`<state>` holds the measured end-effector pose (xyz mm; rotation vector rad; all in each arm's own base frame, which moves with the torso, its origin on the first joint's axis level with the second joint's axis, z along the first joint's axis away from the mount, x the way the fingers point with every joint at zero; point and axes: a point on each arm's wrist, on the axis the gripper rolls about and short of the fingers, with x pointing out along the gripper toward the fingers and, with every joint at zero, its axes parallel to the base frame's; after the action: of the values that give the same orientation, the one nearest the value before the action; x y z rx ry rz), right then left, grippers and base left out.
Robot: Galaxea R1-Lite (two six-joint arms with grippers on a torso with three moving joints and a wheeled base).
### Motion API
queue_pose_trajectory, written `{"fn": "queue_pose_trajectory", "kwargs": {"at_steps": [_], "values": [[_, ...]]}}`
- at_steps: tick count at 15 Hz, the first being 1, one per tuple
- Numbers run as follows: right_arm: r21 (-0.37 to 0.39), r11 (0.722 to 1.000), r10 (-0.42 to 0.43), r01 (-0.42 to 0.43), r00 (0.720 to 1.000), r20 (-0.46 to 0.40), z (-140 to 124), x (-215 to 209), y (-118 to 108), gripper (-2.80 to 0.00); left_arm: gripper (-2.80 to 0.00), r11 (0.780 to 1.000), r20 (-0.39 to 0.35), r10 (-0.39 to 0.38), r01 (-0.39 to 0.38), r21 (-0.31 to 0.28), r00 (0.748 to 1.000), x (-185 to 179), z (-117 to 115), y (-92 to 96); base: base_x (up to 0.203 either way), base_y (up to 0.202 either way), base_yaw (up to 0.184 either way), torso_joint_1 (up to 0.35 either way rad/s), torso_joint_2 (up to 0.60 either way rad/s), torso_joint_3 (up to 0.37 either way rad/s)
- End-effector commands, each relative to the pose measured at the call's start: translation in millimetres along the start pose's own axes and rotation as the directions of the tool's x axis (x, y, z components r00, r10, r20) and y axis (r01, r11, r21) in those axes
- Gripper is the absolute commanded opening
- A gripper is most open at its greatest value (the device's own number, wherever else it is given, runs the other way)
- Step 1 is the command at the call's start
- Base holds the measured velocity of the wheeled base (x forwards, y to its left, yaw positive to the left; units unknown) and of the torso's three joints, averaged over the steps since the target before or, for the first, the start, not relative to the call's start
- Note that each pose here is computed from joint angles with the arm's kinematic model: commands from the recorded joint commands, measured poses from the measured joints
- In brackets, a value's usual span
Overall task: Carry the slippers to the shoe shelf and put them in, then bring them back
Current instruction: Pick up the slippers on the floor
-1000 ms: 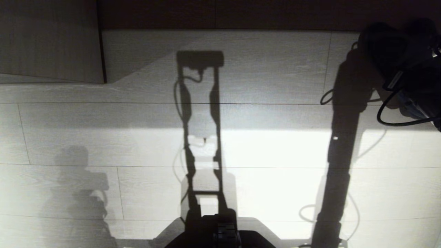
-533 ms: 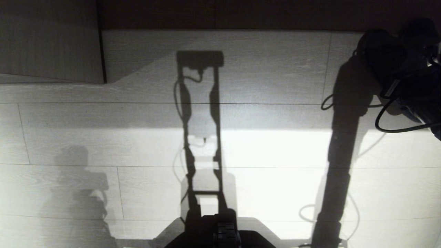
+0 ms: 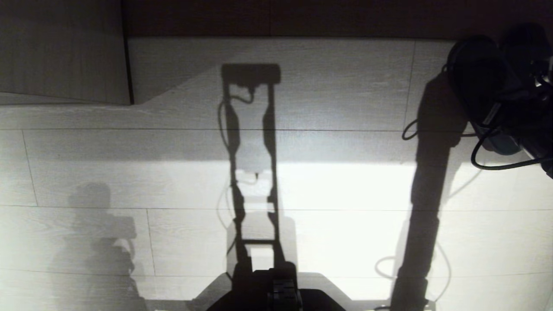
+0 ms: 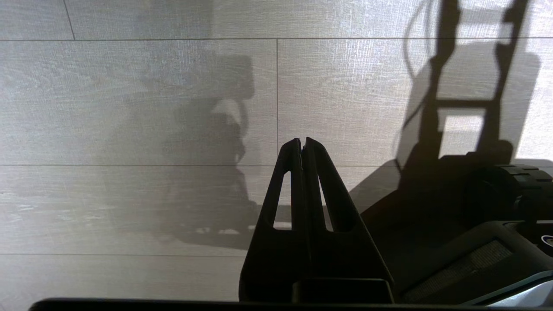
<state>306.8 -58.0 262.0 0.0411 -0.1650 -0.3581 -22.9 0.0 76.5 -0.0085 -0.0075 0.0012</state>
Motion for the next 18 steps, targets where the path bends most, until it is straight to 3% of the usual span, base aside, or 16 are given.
{"fn": "queue_pose_trajectory", "kwargs": {"at_steps": [1,12,13,18], "values": [[0.001,1.000,-0.002,0.002,1.000,0.008,3,-7,-1,0.00,-2.80,1.000,0.000,0.000,0.000,-0.001,1.000,0,0,0.0,0.000,0.000,0.000,0.000,0.00,0.000],[0.007,1.000,-0.009,0.009,0.999,0.041,21,-52,-10,0.00,-2.80,1.000,0.000,0.000,0.000,-0.001,1.000,0,0,0.0,0.000,0.000,0.000,0.000,0.00,0.000],[0.008,1.000,-0.015,0.014,0.999,0.042,22,-57,-12,-2.80,-2.80,1.000,0.000,0.000,0.000,-0.001,1.000,0,0,0.0,0.000,0.000,0.000,0.000,0.00,0.000],[0.015,1.000,-0.017,0.015,0.996,0.091,34,-100,-21,-2.80,-2.80,1.000,-0.001,0.000,0.000,-0.001,1.000,0,0,0.0,0.000,0.000,0.000,0.000,0.00,0.000]]}}
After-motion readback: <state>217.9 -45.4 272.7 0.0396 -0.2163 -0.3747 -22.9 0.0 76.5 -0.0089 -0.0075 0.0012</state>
